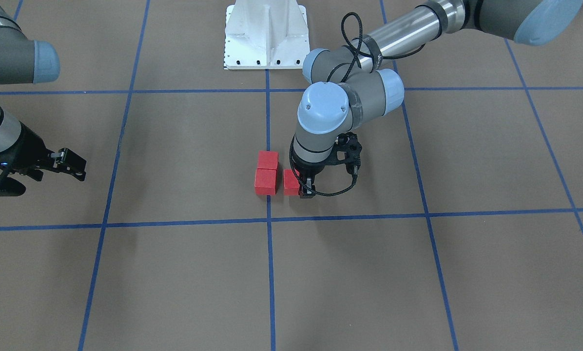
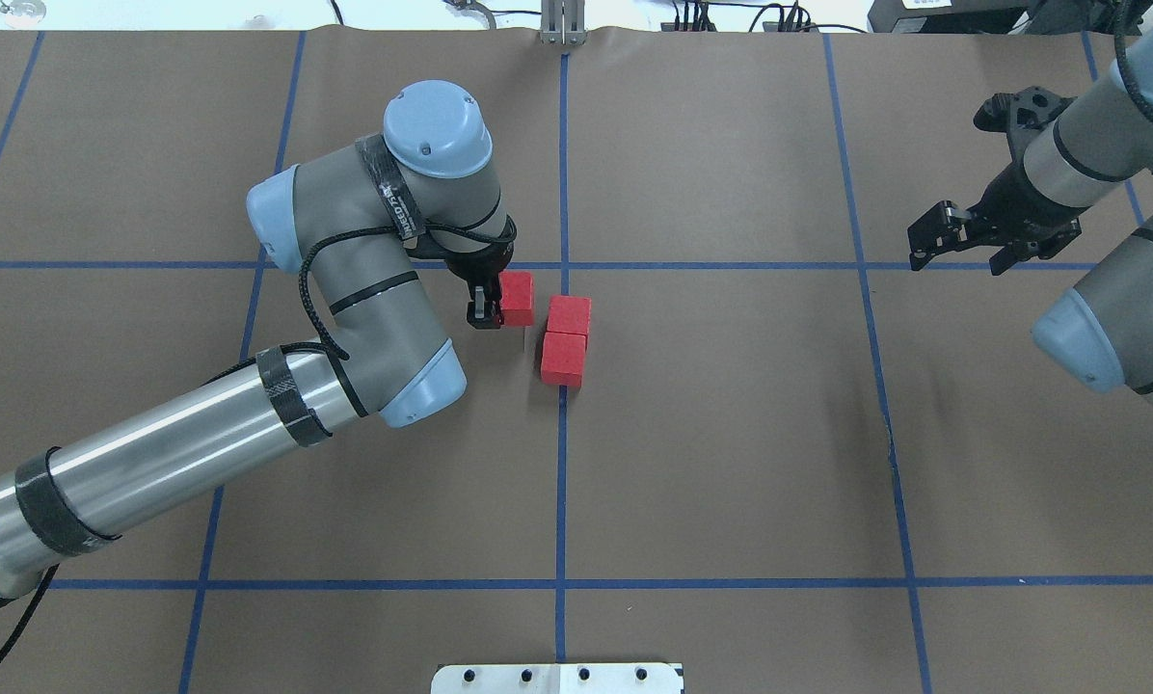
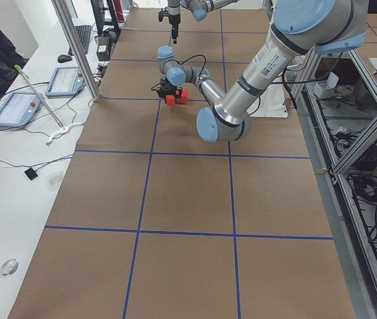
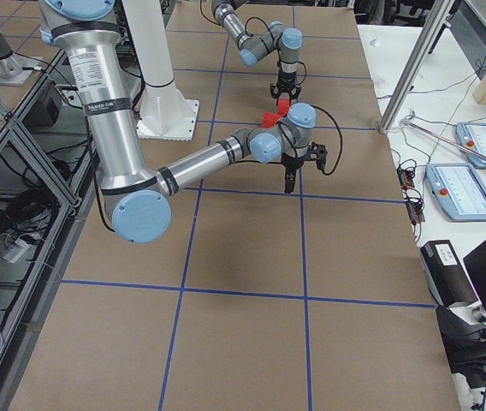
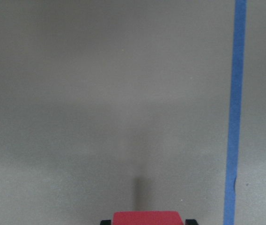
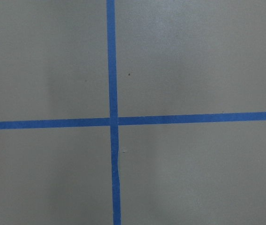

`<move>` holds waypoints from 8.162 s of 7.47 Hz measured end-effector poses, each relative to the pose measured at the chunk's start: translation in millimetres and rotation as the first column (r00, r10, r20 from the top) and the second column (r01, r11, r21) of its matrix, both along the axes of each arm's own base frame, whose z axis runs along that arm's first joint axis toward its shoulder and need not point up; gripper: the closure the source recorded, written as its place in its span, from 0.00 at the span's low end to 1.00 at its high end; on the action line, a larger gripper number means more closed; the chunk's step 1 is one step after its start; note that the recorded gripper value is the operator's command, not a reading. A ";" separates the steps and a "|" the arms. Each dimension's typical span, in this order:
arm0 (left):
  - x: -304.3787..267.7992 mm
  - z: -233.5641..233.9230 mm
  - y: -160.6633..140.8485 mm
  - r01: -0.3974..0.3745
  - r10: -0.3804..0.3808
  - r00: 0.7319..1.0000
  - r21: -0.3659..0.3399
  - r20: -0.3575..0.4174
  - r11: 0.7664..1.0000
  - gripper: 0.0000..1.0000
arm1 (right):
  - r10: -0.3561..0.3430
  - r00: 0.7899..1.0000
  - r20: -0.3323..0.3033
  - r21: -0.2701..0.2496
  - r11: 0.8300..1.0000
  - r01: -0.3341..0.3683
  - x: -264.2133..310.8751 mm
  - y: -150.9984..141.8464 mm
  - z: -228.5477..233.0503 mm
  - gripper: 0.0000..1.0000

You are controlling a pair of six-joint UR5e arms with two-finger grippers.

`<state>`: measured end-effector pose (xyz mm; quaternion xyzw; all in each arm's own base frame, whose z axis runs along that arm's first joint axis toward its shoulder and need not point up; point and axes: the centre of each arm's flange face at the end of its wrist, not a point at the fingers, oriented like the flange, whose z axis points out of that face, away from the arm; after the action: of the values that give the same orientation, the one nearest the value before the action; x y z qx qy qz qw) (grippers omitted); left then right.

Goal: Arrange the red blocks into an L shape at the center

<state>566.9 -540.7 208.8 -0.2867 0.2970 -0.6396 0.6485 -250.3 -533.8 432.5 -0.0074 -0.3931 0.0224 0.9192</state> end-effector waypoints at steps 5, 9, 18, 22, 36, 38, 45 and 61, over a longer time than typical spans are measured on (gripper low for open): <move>14.4 -1.5 8.6 -0.043 0.043 0.999 0.018 0.006 0.999 1.00 | -0.002 1.000 0.001 0.000 1.000 0.002 1.8 3.2 1.0 0.00; 21.5 -4.8 9.7 -0.048 0.048 0.999 0.017 0.009 0.999 1.00 | -0.002 1.000 0.000 -0.002 1.000 0.002 1.6 2.8 2.0 0.00; 29.0 0.5 10.3 -0.053 0.052 0.998 0.009 0.020 0.999 1.00 | -0.001 1.000 0.002 0.001 1.000 0.001 1.8 3.1 0.5 0.00; 29.9 0.4 9.6 -0.053 0.052 0.998 0.009 0.022 0.999 1.00 | -0.002 1.000 0.003 0.001 1.000 0.002 1.8 3.1 0.3 0.00; 37.9 -0.8 7.1 -0.047 0.047 0.998 0.005 0.030 0.999 1.00 | -0.002 1.000 0.002 0.001 1.000 0.002 1.4 3.4 0.1 0.00; 38.8 -0.3 7.8 -0.049 0.049 0.998 0.006 0.031 0.999 0.01 | -0.002 1.000 0.003 0.001 1.000 0.002 1.6 3.3 0.2 0.00; 35.0 -6.1 8.1 -0.050 0.049 0.999 0.014 0.023 0.999 0.00 | -0.003 1.000 0.003 -0.002 1.000 0.003 0.9 3.5 0.8 0.00; -524.4 327.1 94.3 -0.691 0.566 0.652 0.703 0.505 0.168 0.00 | -0.039 0.999 -0.036 0.099 0.994 0.042 187.4 26.6 107.5 0.00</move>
<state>42.5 -446.4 535.8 0.0210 0.3842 -0.0902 0.9186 -62.9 -507.2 539.9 0.0311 -0.3778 -0.0157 0.9252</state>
